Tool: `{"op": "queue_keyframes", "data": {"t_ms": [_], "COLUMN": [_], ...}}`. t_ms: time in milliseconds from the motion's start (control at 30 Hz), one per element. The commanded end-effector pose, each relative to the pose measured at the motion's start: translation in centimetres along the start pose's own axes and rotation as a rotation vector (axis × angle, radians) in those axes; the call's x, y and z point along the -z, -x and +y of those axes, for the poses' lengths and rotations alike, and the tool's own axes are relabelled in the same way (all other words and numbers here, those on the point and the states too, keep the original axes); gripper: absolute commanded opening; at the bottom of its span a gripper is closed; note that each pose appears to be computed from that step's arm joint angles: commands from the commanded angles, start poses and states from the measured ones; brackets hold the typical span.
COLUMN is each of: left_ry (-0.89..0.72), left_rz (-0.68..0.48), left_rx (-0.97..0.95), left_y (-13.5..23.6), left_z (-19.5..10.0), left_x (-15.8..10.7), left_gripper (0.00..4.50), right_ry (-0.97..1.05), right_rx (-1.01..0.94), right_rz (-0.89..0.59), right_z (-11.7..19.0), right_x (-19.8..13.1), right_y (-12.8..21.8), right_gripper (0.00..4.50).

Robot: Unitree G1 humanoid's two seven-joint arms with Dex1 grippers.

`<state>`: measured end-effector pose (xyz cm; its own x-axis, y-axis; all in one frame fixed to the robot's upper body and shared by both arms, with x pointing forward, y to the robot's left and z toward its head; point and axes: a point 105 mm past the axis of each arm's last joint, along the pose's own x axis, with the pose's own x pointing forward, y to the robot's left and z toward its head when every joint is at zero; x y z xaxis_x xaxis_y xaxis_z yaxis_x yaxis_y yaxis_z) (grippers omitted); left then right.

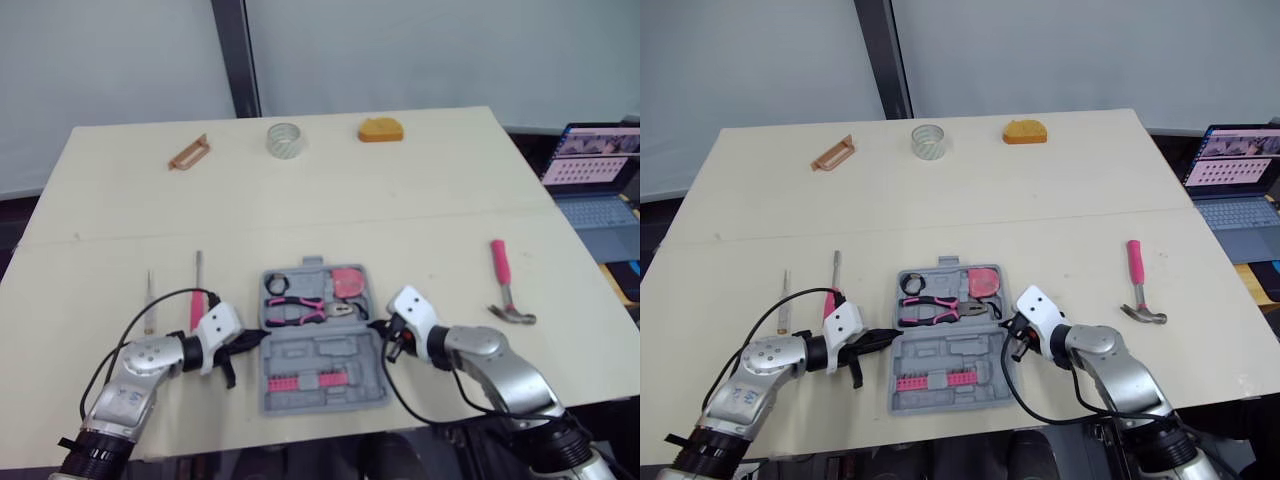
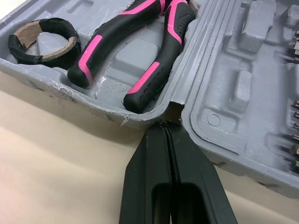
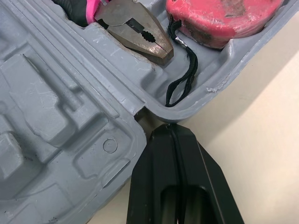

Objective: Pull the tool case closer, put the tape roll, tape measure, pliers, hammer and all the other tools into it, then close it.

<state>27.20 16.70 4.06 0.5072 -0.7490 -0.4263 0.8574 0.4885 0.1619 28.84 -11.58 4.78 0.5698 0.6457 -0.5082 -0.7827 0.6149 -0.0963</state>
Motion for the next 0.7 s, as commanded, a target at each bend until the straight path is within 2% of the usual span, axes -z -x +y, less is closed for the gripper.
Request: {"op": "queue_keyframes", "data": {"t_ms": [33,333,700], "left_ry": [-0.032,-0.052,-0.050], "left_rz": [-0.041,-0.022,-0.080], "left_rx": [-0.014,-0.029,-0.034], "left_y": [0.2,1.4,6.5], "left_z": [0.4,0.8,0.2], "left_x": [-1.0,-0.7,-3.0], "left_gripper": [0.00,0.00,0.00], "right_ry": [0.023,0.021,-0.085], "right_rx": [0.001,0.038,0.124], "right_rz": [-0.025,0.006,-0.090], "right_z": [0.1,-1.2,-3.1], "right_x": [-0.6,0.7,-1.3], "right_y": [0.1,1.7,5.6], "right_gripper": [0.04,0.04,0.04]}}
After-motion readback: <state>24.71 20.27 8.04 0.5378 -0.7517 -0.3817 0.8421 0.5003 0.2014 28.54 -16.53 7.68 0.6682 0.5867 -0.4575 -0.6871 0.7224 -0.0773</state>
